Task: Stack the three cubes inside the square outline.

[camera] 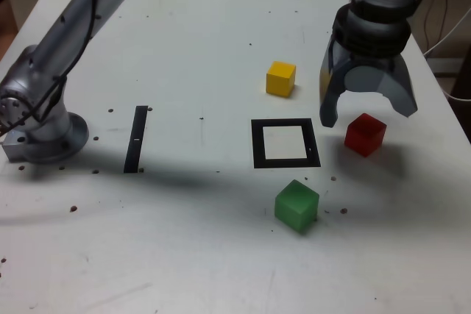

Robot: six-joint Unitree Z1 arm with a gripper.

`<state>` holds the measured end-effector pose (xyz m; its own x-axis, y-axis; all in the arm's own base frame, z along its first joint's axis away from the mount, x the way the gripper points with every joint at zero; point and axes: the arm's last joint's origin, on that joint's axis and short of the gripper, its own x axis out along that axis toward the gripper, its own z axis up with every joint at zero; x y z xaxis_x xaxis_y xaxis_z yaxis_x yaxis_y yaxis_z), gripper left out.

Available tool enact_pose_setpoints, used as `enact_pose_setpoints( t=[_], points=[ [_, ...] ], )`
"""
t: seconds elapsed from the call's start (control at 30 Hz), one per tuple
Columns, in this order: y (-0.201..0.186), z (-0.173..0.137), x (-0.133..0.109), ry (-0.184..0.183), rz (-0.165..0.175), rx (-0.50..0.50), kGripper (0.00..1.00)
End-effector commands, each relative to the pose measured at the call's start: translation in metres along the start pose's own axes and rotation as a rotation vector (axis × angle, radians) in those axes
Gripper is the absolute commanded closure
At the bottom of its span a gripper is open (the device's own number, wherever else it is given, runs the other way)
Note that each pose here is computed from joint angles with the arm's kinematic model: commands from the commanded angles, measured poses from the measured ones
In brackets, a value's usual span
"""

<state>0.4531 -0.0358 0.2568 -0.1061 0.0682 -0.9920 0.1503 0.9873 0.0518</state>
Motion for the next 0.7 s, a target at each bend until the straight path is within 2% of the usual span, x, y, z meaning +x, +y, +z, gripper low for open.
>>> enact_pose_setpoints(
  t=[0.0, 0.37, 0.67],
  points=[
    [0.0013, 0.0031, 0.0036, 0.005, 0.003, 0.008, 0.0],
    [0.0023, 0.0037, 0.0033, 0.005, 0.023, 0.076, 0.0],
    [-0.0001, 0.0005, 0.0033, 0.019, 0.066, 0.285, 0.0]
  ],
)
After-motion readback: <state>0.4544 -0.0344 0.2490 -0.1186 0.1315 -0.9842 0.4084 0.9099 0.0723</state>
